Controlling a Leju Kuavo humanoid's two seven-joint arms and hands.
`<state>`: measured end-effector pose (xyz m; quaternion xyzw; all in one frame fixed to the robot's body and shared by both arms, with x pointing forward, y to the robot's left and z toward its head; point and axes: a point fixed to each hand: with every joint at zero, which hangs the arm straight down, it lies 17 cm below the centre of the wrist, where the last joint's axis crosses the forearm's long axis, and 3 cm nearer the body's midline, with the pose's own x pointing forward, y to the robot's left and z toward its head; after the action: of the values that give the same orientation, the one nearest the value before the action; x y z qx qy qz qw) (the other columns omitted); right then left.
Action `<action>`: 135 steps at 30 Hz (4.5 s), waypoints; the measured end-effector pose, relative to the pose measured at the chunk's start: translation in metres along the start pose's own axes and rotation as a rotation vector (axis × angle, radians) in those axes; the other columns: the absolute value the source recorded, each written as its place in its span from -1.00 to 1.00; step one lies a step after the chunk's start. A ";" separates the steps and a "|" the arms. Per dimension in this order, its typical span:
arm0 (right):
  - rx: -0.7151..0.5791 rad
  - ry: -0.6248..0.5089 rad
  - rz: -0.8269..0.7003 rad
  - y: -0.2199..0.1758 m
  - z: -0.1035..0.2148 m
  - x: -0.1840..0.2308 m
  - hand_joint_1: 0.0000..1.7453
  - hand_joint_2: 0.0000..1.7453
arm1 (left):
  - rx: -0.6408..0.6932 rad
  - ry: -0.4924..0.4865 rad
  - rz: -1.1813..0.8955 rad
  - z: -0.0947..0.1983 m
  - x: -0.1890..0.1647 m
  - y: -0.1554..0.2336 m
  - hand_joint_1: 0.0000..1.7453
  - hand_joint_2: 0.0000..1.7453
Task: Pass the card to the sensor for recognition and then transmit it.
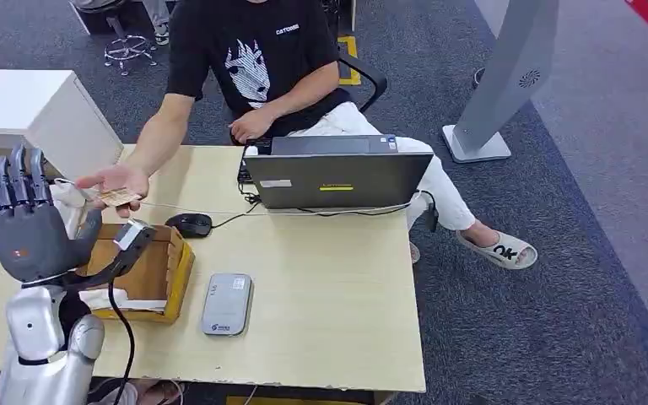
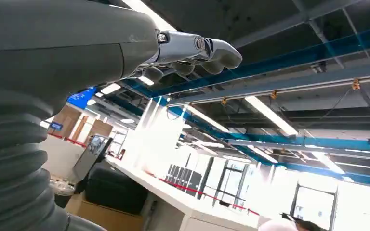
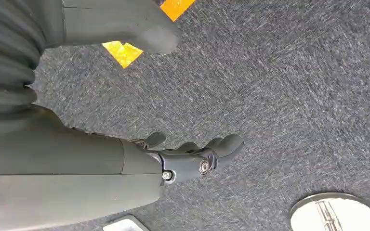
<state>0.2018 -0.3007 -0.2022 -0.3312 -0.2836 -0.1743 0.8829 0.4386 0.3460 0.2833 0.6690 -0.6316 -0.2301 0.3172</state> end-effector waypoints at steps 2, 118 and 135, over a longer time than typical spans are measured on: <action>-0.001 0.002 -0.002 0.000 0.000 0.000 -1.00 1.00 | -0.003 0.006 0.011 0.002 0.000 0.000 -1.00 1.00; 0.027 0.089 -0.051 0.013 0.014 -0.020 -1.00 1.00 | -0.925 0.023 0.190 0.205 -0.036 -0.123 1.00 1.00; 0.028 0.084 -0.060 0.014 0.016 -0.019 -1.00 1.00 | -0.960 0.001 0.367 0.210 -0.017 -0.120 1.00 1.00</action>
<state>0.1875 -0.2775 -0.2112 -0.3026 -0.2584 -0.2105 0.8929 0.3719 0.3352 0.0502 0.3263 -0.5616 -0.4346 0.6240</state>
